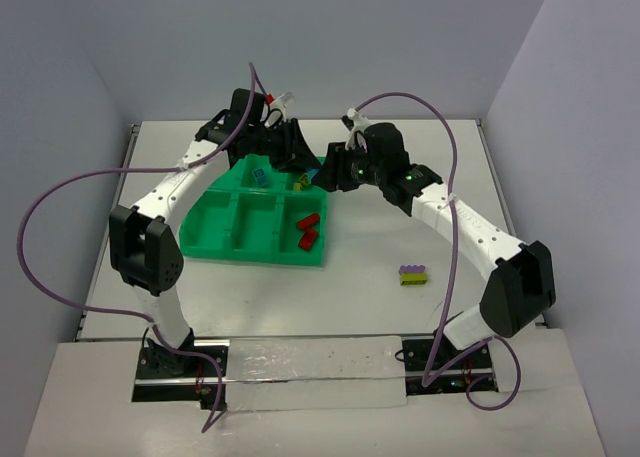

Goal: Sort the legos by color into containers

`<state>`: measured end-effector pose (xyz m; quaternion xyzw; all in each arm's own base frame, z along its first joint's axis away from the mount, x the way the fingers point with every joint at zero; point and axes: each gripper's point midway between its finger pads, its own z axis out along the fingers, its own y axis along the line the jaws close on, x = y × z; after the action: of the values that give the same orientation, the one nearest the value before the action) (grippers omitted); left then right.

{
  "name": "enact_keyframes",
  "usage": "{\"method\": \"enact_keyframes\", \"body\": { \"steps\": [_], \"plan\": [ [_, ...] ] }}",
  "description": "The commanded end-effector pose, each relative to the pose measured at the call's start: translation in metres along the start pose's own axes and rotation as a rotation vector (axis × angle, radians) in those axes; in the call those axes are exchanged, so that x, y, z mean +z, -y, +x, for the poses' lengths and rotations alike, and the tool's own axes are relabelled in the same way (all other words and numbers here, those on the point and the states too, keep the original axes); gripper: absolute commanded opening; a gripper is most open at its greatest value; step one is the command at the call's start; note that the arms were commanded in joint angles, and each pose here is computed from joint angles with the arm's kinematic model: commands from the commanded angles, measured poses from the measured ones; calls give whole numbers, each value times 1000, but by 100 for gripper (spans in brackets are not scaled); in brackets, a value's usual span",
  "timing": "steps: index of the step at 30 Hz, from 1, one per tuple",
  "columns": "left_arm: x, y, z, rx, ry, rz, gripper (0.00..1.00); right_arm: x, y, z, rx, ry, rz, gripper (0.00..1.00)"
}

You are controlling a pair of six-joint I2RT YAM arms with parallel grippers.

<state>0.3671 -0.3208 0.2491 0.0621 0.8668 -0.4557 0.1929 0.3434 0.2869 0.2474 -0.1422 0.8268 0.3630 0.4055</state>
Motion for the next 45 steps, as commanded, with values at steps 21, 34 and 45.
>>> {"method": "enact_keyframes", "body": {
  "steps": [21,34,45],
  "plan": [
    [-23,38,-13,71,65,67,0,13,-24,-18,-7,48,-72,57],
    [-25,37,-15,74,73,62,0,7,-23,-18,-6,77,-53,0],
    [-45,39,-27,46,102,124,0,0,-1,6,-16,58,25,0]
  ]
}}
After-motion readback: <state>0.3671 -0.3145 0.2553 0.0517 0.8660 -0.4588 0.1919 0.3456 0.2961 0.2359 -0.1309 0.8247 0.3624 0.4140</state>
